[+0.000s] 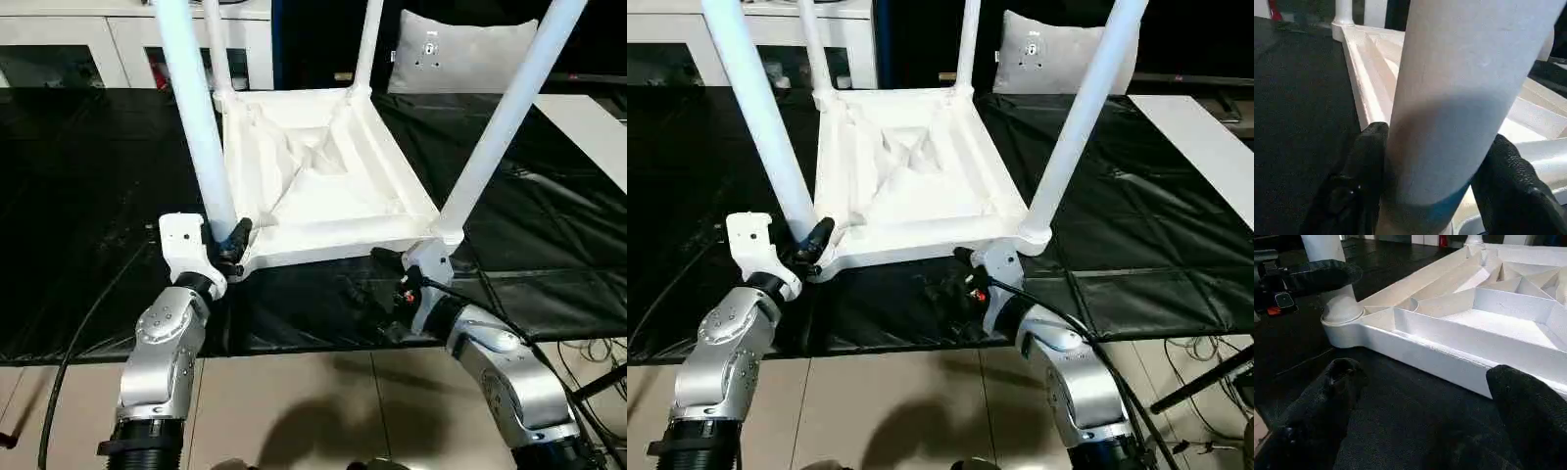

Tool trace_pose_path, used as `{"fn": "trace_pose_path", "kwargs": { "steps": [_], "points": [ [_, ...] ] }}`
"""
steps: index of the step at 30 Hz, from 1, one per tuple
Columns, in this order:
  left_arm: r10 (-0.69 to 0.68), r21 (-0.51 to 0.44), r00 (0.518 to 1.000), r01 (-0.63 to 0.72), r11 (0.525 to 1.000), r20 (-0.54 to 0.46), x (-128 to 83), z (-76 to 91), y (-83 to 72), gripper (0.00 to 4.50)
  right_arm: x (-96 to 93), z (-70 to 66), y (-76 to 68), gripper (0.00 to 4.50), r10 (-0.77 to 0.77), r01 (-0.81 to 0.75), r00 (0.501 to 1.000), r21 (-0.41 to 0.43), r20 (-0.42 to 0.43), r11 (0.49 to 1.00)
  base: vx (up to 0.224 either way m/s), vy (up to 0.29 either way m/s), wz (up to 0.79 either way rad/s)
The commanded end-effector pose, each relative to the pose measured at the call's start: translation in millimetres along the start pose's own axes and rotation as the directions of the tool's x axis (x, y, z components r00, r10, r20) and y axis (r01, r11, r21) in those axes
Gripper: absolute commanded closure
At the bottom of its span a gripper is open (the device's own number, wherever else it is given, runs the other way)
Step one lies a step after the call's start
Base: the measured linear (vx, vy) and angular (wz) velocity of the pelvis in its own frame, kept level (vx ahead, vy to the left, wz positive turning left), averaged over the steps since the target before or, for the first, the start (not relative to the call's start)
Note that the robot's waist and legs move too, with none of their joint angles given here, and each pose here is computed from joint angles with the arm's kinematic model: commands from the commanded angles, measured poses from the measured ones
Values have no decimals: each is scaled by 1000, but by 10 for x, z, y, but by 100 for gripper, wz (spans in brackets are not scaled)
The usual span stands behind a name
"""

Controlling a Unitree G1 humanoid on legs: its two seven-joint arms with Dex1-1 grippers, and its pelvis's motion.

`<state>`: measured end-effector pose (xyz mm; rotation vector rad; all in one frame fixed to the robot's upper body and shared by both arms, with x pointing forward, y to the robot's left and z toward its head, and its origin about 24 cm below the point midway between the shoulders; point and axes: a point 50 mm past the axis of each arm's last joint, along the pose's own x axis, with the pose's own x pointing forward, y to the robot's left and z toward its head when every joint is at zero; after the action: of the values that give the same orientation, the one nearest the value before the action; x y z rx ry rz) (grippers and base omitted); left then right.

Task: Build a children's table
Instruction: Flip table

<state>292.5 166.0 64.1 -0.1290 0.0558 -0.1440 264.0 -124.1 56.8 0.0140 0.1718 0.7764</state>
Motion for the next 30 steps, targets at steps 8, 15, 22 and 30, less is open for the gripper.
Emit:
{"fn": "trace_pose_path", "kwargs": {
  "steps": [8, 15, 22, 30],
  "points": [
    [16, -227, 1000, -22, 974, -27, -68, -22, -81, 231, -13, -48, -72, 0, -78, 79, 997, 33, -18, 996, 0, 0, 0],
    [-136, -526, 978, 33, 850, -159, -180, -201, -256, 231, -22, -74, -220, 0, -212, 213, 977, 100, -22, 972, 0, 0, 0],
    [-219, -499, 959, 104, 861, -178, -185, -194, -366, 236, 70, 68, -287, 0, -243, 207, 961, 247, 129, 947, 0, 0, 0],
    [-274, -520, 941, 136, 843, -197, -183, -167, -403, 237, 266, 140, -387, 0, -252, 154, 948, 415, 193, 897, 0, 0, 0]
  ]
}}
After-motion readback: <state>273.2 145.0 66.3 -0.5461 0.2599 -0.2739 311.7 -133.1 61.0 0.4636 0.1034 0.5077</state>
